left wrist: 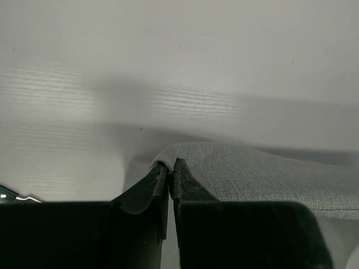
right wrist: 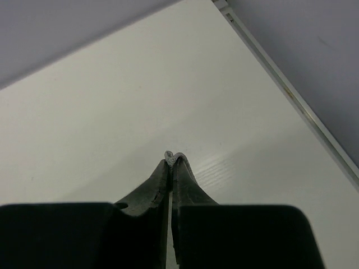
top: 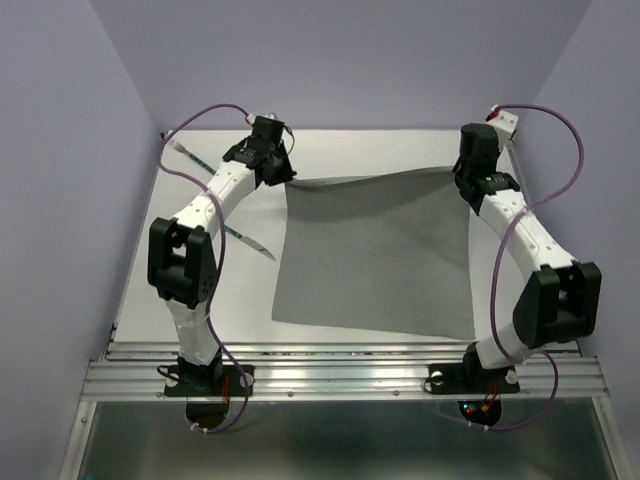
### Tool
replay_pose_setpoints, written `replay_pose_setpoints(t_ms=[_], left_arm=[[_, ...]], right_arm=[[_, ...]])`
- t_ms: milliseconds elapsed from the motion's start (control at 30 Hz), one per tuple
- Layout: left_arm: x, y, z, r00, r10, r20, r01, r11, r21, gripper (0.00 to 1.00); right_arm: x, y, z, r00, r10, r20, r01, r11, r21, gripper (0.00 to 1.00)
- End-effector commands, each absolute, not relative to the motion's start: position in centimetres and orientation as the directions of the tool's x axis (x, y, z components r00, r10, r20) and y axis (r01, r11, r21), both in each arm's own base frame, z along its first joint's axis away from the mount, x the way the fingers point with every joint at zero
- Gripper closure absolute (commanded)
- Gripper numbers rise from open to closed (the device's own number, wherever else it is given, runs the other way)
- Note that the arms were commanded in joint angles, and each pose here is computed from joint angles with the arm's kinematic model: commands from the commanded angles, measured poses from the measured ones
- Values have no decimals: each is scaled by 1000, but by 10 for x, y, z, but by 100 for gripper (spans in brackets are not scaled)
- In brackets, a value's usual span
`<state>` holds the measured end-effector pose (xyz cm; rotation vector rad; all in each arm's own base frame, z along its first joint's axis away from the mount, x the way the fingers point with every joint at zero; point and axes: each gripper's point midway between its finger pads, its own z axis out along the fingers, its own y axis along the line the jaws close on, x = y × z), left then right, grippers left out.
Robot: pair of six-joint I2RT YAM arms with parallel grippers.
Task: Fold the napkin into a case and place the utensils inside
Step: Flatten out the crumpled napkin at the center of the board, then fold and flatten the napkin at the center of the board.
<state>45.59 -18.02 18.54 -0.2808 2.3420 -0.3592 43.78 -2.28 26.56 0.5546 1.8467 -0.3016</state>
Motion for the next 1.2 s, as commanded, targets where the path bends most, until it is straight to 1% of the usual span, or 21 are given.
replay_pose_setpoints(t_ms=[0, 33, 67, 100, 133, 167, 200, 233, 367, 400, 433, 633, 900, 967, 1067, 1100, 1167], left_arm=[[500, -184, 211, -640, -311, -702, -41, 927, -374, 100], [507, -184, 209, -641, -312, -701, -44, 927, -373, 100], [514, -187, 193, -669, -309, -676, -42, 924, -380, 100], [520, -189, 189, -673, -309, -672, -42, 923, -382, 100], [530, -192, 201, -656, -315, -686, -25, 917, -397, 100], [535, -194, 199, -660, -313, -683, -22, 917, -399, 100], [543, -195, 185, -675, -307, -670, -27, 919, -394, 100], [551, -198, 194, -660, -313, -683, -15, 915, -404, 100], [572, -206, 185, -662, -316, -679, 2, 906, -424, 100], [578, -206, 176, -667, -318, -674, -1, 905, -425, 100], [586, -208, 186, -647, -325, -690, 17, 898, -439, 100], [613, -202, 190, -621, -343, -705, 38, 885, -463, 100], [615, -190, 191, -619, -357, -700, 30, 879, -475, 100], [610, -189, 184, -632, -349, -692, 25, 883, -469, 100], [597, -188, 195, -634, -336, -697, 44, 884, -466, 100], [592, -187, 195, -639, -331, -695, 45, 885, -463, 100], [581, -183, 186, -661, -314, -681, 35, 894, -446, 100]], right_arm=[[491, -38, 266, -158, 258, -953, 514, 845, 144, 99], [499, -40, 259, -169, 263, -950, 516, 845, 142, 99], [510, -47, 264, -146, 273, -951, 520, 839, 161, 99], [523, -47, 244, -184, 279, -943, 511, 846, 151, 99], [531, -44, 240, -189, 286, -940, 502, 850, 158, 99], [538, -49, 235, -193, 291, -937, 507, 847, 158, 99], [547, -55, 244, -168, 297, -940, 508, 843, 175, 99], [555, -52, 240, -174, 301, -938, 493, 851, 182, 99], [585, -55, 218, -196, 317, -928, 485, 854, 189, 99], [591, -58, 226, -178, 322, -930, 479, 854, 204, 99], [597, -55, 225, -179, 326, -928, 463, 860, 213, 99], [623, -64, 233, -145, 351, -925, 432, 864, 260, 99], [630, -48, 237, -154, 387, -909, 357, 880, 314, 99], [624, -44, 243, -149, 407, -901, 349, 874, 338, 99], [606, -41, 238, -172, 430, -886, 351, 868, 352, 99], [603, -40, 248, -160, 433, -887, 342, 867, 361, 99], [588, -38, 237, -202, 443, -873, 361, 862, 354, 99]])
